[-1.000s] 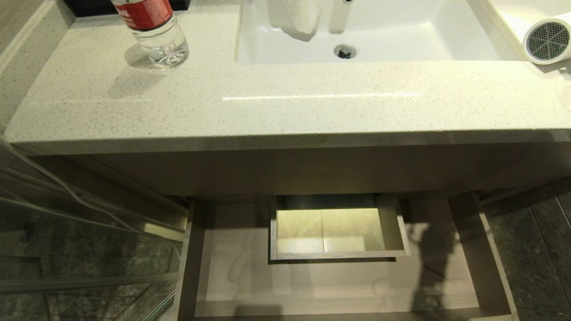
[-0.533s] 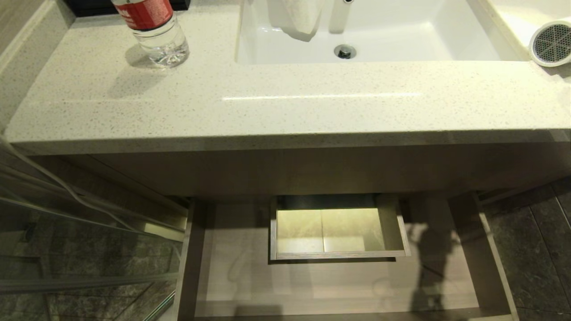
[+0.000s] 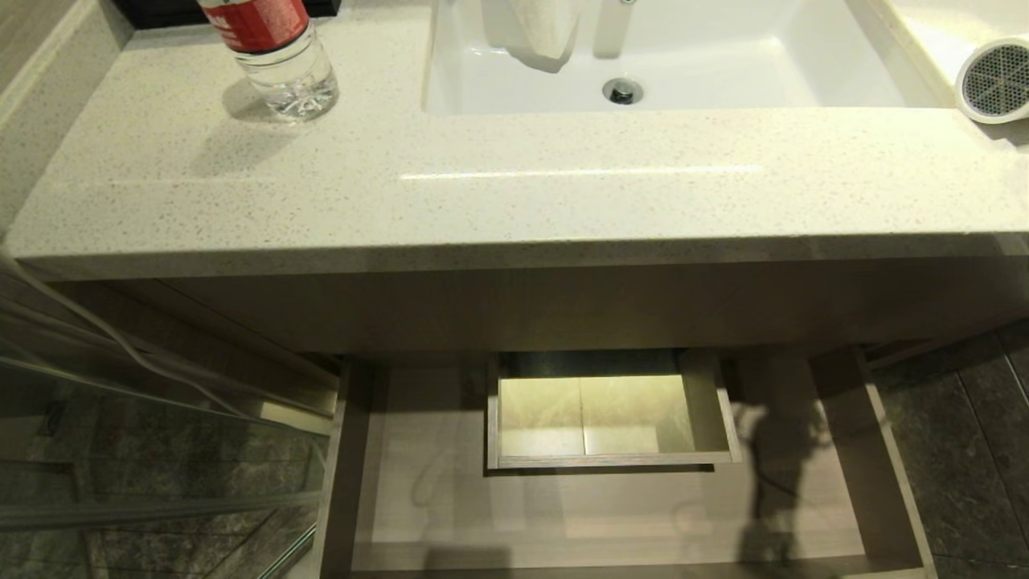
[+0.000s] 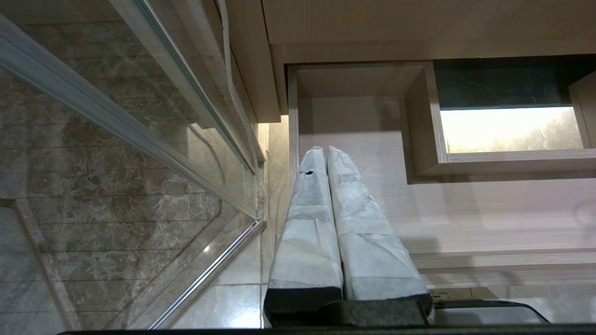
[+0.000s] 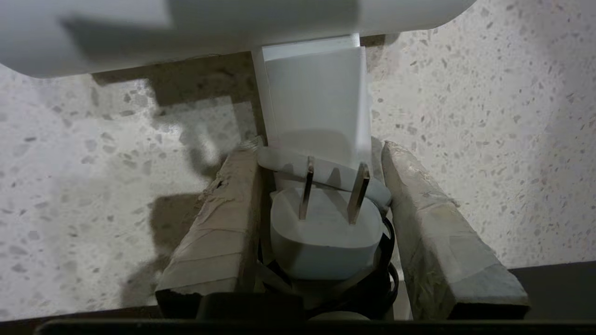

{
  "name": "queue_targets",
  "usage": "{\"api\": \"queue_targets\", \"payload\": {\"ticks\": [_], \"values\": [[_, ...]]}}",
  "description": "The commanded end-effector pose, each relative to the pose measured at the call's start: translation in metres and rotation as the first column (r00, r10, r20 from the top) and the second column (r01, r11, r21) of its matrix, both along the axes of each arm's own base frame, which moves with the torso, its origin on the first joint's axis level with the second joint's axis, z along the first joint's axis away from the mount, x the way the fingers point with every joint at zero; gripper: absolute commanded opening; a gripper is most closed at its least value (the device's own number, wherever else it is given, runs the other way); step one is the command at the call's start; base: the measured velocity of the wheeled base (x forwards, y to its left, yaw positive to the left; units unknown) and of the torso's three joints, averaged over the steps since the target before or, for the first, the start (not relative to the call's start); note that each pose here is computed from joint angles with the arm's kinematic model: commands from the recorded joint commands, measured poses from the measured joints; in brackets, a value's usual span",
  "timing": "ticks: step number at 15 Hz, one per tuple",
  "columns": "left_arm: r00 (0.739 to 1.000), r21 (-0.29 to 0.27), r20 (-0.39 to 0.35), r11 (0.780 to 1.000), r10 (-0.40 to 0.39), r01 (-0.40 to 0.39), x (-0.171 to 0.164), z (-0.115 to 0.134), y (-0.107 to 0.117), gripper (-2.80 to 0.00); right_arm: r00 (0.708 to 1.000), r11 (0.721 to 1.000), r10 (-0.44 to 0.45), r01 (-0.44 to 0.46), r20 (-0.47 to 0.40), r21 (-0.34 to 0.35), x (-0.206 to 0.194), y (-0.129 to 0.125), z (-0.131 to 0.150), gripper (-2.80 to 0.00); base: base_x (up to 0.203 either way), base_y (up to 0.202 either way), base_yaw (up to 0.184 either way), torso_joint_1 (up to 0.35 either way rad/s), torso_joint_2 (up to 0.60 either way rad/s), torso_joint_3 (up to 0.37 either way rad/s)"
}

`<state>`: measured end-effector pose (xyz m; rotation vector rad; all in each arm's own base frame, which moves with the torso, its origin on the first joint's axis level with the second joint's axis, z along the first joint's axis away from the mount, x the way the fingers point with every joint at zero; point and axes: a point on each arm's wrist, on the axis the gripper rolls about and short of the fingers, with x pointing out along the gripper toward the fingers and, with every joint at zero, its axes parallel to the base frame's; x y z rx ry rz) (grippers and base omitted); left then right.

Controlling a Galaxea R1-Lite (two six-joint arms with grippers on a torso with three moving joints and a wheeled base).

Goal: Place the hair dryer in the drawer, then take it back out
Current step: Pick up the hairdryer

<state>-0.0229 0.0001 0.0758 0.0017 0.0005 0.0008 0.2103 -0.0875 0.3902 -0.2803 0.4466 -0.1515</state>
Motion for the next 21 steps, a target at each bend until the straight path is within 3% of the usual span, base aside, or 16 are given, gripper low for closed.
{"api": "queue_targets", "payload": {"ticks": [1,21], "values": [[1.000,0.000,0.000,1.000,-0.001,0.001,0.000,0.000,0.000,-2.80,0.999,1.000,0.004,-0.003,0.047,-0.023,-0.019,0.008,0.012,-2.80,0.000,0.000,0.000,0.000,0.00,0.000],[1.000,0.000,0.000,1.000,-0.001,0.001,0.000,0.000,0.000,-2.80,0.989,0.995,0.037,-0.023,0.143,-0.100,-0.080,0.035,0.033,-2.80,0.000,0.000,0.000,0.000,0.00,0.000]]}}
